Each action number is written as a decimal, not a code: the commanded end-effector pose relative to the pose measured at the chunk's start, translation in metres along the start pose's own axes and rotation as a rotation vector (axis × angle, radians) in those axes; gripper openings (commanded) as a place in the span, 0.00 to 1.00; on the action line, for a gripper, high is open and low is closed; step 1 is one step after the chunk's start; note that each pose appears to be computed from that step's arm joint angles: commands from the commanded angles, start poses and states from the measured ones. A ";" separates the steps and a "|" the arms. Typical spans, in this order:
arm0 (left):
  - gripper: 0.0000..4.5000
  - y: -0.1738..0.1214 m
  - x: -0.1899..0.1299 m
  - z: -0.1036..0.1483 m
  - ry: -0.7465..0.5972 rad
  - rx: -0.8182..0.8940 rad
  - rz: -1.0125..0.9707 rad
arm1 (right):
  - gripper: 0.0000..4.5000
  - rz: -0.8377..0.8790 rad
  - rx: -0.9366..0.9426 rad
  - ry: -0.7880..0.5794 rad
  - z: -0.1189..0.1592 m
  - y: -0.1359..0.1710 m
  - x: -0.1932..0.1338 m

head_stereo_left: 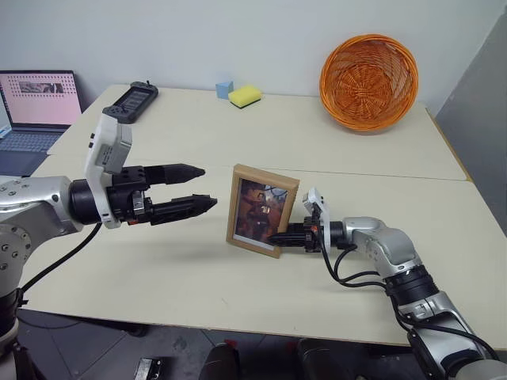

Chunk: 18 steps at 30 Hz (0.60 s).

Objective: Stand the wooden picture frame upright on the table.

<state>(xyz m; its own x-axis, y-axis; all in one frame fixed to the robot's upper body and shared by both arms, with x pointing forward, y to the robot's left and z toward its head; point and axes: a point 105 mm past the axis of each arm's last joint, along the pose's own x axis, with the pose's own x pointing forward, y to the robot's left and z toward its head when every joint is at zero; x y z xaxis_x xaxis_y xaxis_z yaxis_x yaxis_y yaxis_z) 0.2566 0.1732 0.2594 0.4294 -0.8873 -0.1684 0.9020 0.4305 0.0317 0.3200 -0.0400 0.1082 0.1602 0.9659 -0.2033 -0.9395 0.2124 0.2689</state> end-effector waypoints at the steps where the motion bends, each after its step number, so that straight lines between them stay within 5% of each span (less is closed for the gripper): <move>1: 0.90 -0.003 -0.004 0.001 0.021 0.032 0.000 | 0.32 -0.056 -0.014 -0.010 0.004 -0.009 -0.001; 13: 0.92 -0.003 -0.002 0.002 0.017 0.039 -0.001 | 0.86 -0.085 -0.012 -0.022 0.004 -0.013 -0.002; 18: 0.92 -0.002 -0.001 -0.001 0.032 0.032 -0.006 | 0.93 -0.092 -0.034 0.002 0.002 -0.013 -0.006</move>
<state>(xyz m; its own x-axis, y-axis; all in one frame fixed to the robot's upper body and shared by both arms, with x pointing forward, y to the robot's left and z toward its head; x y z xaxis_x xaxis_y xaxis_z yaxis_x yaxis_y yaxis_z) 0.2560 0.1747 0.2535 0.4258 -0.8831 -0.1972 0.9028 0.4291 0.0280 0.3310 -0.0452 0.1003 0.2358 0.9417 -0.2399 -0.9209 0.2954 0.2544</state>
